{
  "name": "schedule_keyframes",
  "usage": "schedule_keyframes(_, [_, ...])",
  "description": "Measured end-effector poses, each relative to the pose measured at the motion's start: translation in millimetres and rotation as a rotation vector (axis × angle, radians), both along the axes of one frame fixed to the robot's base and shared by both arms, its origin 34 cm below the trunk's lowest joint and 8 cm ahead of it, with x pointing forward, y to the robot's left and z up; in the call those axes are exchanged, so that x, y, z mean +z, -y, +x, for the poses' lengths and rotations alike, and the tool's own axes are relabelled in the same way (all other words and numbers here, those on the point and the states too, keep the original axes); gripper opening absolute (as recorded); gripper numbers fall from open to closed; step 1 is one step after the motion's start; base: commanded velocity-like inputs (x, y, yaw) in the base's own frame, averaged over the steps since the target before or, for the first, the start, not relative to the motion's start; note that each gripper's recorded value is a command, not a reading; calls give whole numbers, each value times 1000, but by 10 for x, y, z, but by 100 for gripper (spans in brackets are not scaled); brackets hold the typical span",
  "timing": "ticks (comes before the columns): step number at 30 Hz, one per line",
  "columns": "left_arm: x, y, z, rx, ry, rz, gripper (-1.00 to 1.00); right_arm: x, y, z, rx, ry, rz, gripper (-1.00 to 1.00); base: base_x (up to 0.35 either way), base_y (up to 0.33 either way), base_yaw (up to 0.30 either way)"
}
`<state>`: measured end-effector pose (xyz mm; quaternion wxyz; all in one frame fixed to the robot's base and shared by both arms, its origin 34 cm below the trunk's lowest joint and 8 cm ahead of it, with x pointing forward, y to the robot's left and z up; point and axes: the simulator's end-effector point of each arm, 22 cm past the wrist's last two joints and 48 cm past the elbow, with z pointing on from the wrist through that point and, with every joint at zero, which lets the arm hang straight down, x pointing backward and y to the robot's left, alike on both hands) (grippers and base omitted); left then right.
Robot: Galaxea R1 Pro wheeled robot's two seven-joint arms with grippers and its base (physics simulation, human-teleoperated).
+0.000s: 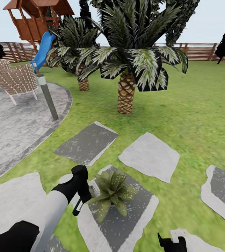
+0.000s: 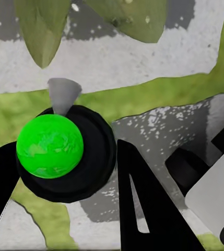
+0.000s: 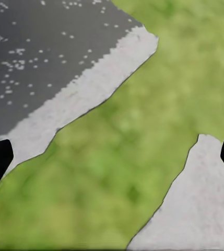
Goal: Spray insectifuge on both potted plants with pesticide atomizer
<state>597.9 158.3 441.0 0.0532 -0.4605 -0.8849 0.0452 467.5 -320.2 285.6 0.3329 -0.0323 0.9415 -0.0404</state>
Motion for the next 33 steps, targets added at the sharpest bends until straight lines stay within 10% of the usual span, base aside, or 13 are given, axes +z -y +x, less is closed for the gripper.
schedule_keyframes(33, [-317,-131,-374,5,-40,34,-100,3,2,3,0,1,0,100,25,41,-96])
